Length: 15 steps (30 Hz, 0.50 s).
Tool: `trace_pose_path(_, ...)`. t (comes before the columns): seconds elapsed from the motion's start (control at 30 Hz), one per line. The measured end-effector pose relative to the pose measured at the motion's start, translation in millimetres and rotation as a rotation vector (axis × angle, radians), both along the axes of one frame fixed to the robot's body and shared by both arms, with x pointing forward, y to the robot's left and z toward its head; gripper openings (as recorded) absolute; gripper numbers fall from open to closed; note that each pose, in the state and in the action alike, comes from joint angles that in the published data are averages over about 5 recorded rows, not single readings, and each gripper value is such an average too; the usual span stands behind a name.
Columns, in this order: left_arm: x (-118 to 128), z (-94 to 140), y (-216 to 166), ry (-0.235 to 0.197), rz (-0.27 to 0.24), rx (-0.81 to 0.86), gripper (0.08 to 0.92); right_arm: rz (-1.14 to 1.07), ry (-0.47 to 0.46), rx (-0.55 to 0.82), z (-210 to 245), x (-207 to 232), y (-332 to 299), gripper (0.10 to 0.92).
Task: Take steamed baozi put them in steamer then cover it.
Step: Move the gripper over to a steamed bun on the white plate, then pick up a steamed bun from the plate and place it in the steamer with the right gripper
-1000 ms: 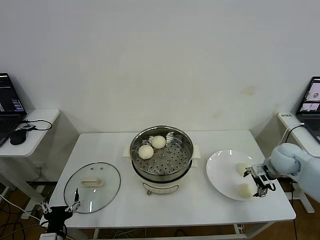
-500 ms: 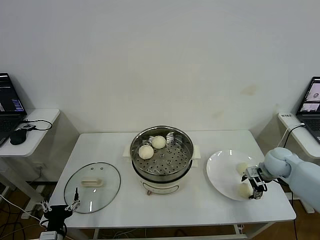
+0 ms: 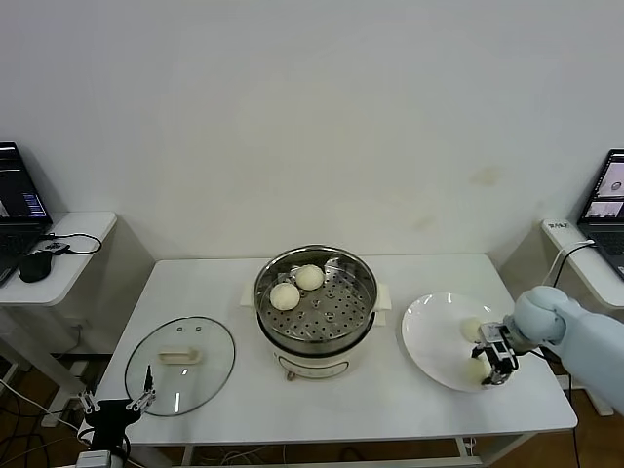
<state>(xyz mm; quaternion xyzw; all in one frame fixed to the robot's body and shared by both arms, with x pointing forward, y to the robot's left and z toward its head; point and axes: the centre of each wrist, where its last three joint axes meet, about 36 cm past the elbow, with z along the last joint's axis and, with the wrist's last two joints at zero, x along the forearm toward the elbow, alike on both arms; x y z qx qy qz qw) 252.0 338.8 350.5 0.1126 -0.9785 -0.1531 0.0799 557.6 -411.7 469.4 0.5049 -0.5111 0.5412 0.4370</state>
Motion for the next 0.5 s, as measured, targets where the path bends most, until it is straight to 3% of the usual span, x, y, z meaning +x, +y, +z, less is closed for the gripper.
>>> trace_pose_path(0.5,1,4,3,-0.014,0.004,-0.005,0.823,0.020,-0.095,0.063,81,36,27,0.619)
